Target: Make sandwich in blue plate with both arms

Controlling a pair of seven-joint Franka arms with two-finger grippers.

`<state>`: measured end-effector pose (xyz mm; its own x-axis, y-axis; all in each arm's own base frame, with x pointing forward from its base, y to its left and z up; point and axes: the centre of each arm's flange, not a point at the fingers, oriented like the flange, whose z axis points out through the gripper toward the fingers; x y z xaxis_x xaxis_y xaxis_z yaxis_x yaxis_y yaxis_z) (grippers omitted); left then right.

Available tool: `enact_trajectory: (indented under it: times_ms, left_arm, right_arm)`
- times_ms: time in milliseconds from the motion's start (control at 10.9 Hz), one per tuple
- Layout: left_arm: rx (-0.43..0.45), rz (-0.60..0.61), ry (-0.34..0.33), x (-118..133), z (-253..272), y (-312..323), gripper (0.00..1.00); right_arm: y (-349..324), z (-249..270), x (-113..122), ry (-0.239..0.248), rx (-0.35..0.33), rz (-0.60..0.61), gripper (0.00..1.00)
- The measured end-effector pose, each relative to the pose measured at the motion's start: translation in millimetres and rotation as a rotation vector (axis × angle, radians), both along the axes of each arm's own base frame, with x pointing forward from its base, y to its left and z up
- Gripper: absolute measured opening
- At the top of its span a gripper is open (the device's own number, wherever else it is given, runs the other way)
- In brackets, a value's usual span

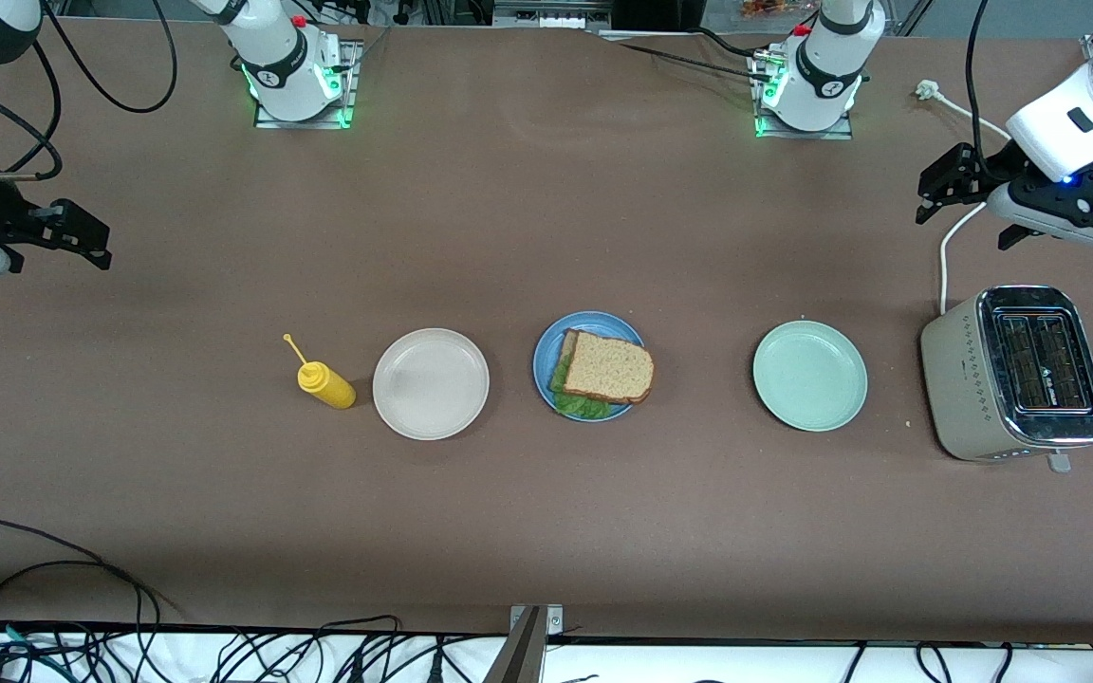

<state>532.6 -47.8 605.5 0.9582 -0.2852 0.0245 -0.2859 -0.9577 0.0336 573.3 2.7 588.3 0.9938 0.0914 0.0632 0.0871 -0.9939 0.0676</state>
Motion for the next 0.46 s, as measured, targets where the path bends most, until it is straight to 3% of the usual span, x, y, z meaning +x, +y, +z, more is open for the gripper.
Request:
enact_trajectory:
  times_ms: [460]
  left_arm:
    - [0.0, 0.052, 0.015, 0, -2, 18, 1.0]
  right_arm:
    - [1, 0, 0, 0.0, 0.0, 0.002, 1.0]
